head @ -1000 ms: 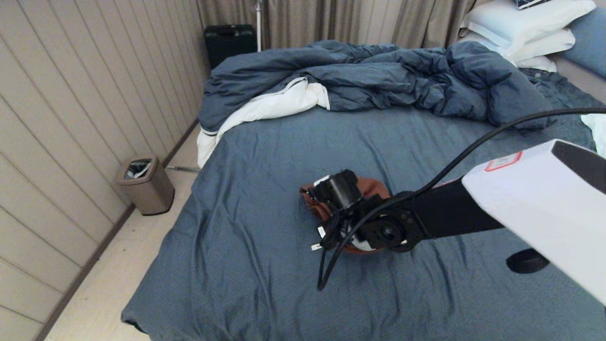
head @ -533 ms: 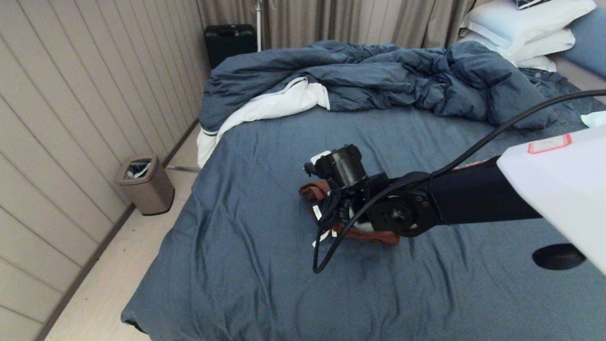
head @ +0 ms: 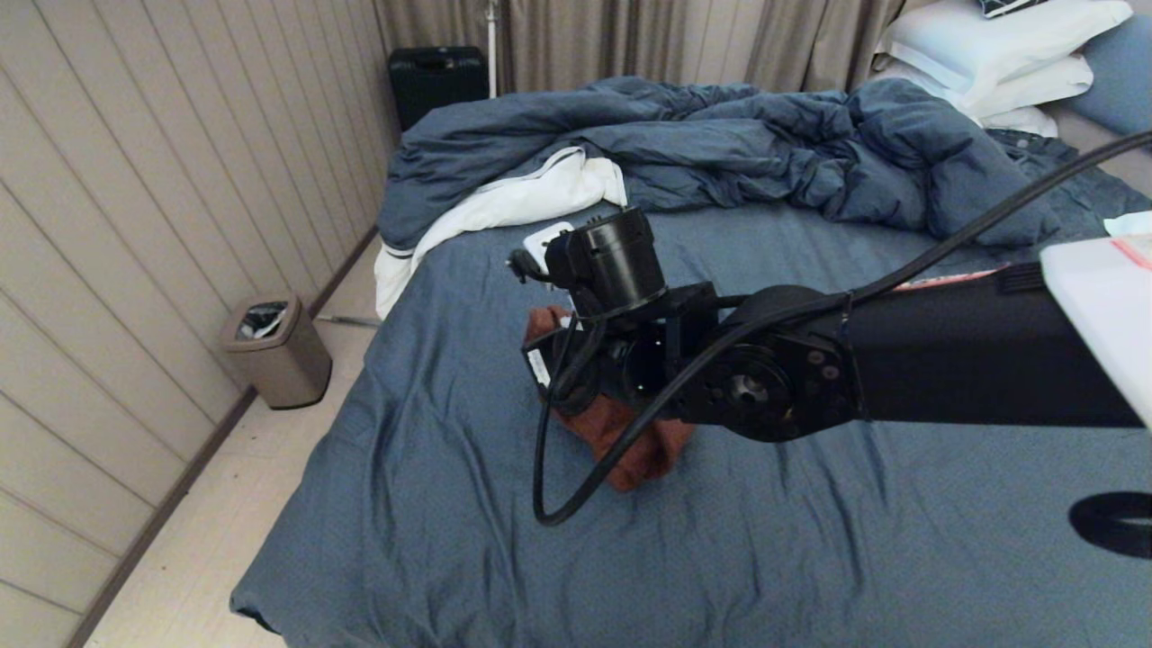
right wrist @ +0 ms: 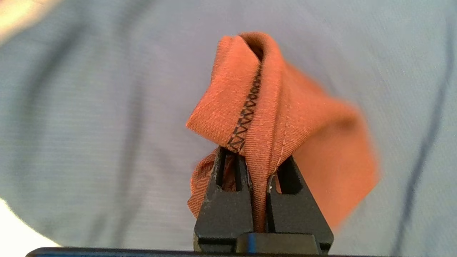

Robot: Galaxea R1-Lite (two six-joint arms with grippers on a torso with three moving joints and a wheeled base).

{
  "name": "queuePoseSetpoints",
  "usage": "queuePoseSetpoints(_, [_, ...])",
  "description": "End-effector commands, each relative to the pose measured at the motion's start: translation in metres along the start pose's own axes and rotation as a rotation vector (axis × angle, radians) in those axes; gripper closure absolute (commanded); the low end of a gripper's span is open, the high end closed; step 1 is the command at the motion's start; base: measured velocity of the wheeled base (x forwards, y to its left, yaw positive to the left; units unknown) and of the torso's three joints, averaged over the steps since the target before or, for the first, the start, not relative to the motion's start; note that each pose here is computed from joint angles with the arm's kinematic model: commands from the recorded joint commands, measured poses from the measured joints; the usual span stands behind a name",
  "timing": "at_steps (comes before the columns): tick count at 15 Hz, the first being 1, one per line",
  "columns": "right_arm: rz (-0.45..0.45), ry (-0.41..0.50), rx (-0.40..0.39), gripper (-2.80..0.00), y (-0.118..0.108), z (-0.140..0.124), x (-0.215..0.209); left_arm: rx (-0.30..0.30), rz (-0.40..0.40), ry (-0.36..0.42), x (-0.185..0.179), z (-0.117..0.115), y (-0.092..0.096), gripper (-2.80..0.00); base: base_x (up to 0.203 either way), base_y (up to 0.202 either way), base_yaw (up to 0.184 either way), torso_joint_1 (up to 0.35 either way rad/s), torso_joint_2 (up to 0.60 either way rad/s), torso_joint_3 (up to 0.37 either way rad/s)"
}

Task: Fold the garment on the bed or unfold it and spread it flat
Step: Unford the brown shorts

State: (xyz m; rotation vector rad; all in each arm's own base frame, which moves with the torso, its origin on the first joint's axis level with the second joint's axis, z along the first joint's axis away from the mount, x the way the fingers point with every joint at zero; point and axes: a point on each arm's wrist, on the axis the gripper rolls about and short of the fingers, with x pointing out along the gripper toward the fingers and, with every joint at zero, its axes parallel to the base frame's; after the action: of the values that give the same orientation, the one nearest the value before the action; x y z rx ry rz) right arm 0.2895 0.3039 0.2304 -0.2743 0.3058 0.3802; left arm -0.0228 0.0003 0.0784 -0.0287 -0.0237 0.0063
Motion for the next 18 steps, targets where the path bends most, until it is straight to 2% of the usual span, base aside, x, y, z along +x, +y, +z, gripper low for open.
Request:
queuePoseSetpoints(1, [0.047, -0.048, -0.005, 0.00, 0.018, 0.016, -0.015, -0.001, 0.001, -0.001, 0.000, 0.000, 0.000, 0.00, 0.000, 0.000, 0.000, 0.000, 0.00, 0.000])
queuePoseSetpoints(4, [0.066, -0.107, 0.014, 0.00, 0.022, 0.035, -0.027, -0.001, 0.001, 0.001, 0.000, 0.000, 0.000, 0.00, 0.000, 0.000, 0.000, 0.000, 0.00, 0.000])
queuePoseSetpoints(7, [0.073, -0.088, 0.007, 0.00, 0.024, 0.033, -0.032, -0.001, -0.001, -0.002, 0.000, 0.000, 0.000, 0.00, 0.000, 0.000, 0.000, 0.000, 0.00, 0.000])
queuePoseSetpoints(10, [0.054, -0.008, -0.007, 0.00, 0.019, 0.009, -0.025, -0.001, 0.000, -0.001, 0.000, 0.000, 0.000, 0.00, 0.000, 0.000, 0.000, 0.000, 0.00, 0.000])
queuePoseSetpoints(12, [0.001, 0.059, 0.014, 0.00, -0.003, -0.011, -0.015, -0.001, 0.000, -0.002, 0.000, 0.000, 0.000, 0.00, 0.000, 0.000, 0.000, 0.000, 0.00, 0.000])
queuePoseSetpoints(18, [-0.082, 0.121, 0.041, 0.00, -0.039, -0.064, -0.013, -0.001, 0.000, 0.001, 0.000, 0.000, 0.000, 0.00, 0.000, 0.000, 0.000, 0.000, 0.00, 0.000])
